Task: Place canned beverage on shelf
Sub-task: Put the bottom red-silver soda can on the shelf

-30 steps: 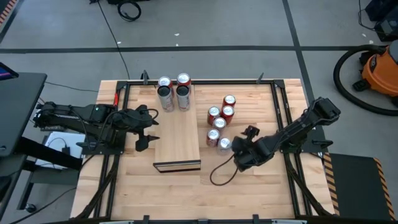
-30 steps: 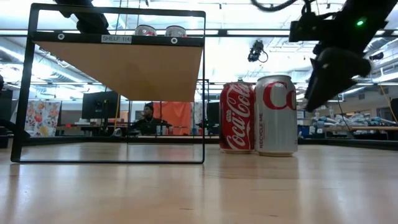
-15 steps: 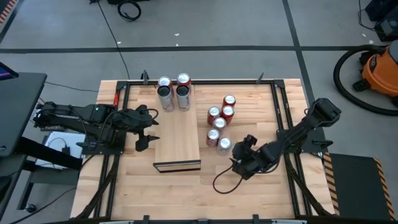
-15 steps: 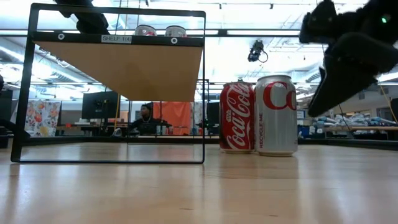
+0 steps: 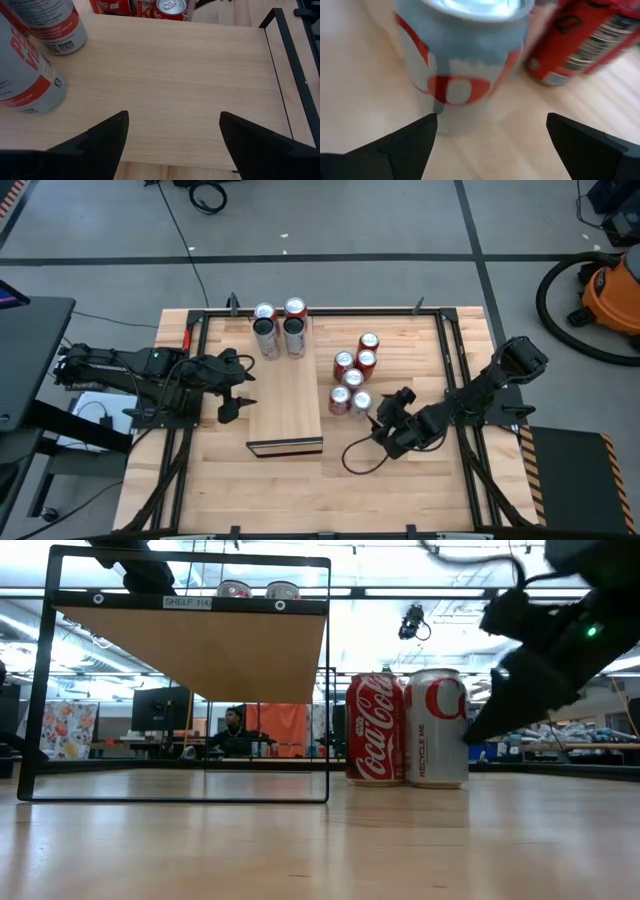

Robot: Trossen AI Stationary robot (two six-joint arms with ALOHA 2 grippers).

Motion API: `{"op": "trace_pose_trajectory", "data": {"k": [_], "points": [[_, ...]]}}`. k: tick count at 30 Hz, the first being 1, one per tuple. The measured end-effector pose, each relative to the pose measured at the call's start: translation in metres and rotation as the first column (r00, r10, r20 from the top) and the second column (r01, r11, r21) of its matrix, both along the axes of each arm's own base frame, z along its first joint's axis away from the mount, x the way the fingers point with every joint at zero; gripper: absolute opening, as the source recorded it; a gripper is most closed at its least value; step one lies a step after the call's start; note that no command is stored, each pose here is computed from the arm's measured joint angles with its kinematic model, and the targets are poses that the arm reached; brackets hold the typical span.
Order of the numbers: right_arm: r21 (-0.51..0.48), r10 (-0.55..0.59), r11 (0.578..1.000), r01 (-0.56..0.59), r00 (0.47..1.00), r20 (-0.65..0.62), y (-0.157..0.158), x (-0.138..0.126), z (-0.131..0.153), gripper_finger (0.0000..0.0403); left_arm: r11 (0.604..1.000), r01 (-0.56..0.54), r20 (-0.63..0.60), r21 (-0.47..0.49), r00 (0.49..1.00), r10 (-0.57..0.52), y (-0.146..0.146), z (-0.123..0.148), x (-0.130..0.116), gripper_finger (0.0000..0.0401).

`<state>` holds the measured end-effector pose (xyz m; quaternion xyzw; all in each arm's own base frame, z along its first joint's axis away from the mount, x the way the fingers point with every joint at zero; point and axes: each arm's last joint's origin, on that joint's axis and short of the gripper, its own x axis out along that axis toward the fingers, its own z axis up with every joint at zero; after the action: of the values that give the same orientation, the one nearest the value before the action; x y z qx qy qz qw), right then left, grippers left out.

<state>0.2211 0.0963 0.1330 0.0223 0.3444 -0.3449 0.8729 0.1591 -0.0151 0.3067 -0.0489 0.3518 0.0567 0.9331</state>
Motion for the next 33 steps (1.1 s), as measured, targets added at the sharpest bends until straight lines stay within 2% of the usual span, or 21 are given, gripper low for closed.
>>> {"op": "trace_pose_trajectory", "data": {"k": [5,7,12,19,25,30,33], "points": [[-0.027,-0.050,0.999,0.047,0.992,-0.115,-0.011,-0.009,-0.003,0.0386,1.000,0.000,0.000,0.001,1.000,0.000,0.000,0.000,0.000,0.0322],[-0.017,-0.034,0.999,0.032,0.991,-0.128,-0.009,-0.010,-0.004,0.0386,1.000,0.000,0.000,0.000,1.000,0.000,0.000,0.000,0.000,0.0322],[0.031,0.059,0.998,-0.057,0.996,-0.066,0.006,-0.006,-0.002,0.0383,1.000,-0.001,0.000,-0.001,1.000,0.001,0.000,0.000,0.000,0.0322],[0.073,0.090,0.994,-0.086,0.994,-0.056,0.011,-0.019,-0.006,0.0370,1.000,-0.005,0.000,-0.005,1.000,0.005,0.000,0.000,0.000,0.0322],[0.140,0.105,0.984,-0.108,0.994,0.029,0.002,-0.050,0.000,0.0361,1.000,-0.002,0.000,-0.002,1.000,0.002,0.000,0.000,0.000,0.0322],[0.178,0.145,0.968,-0.179,0.972,0.185,-0.006,-0.066,0.012,0.0360,1.000,-0.001,0.004,-0.002,1.000,0.001,0.000,0.000,0.000,0.0322],[0.156,0.172,0.963,-0.219,0.948,0.269,-0.012,-0.069,0.013,0.0360,1.000,-0.001,0.006,-0.001,1.000,0.001,0.000,0.000,0.000,0.0322]]}}
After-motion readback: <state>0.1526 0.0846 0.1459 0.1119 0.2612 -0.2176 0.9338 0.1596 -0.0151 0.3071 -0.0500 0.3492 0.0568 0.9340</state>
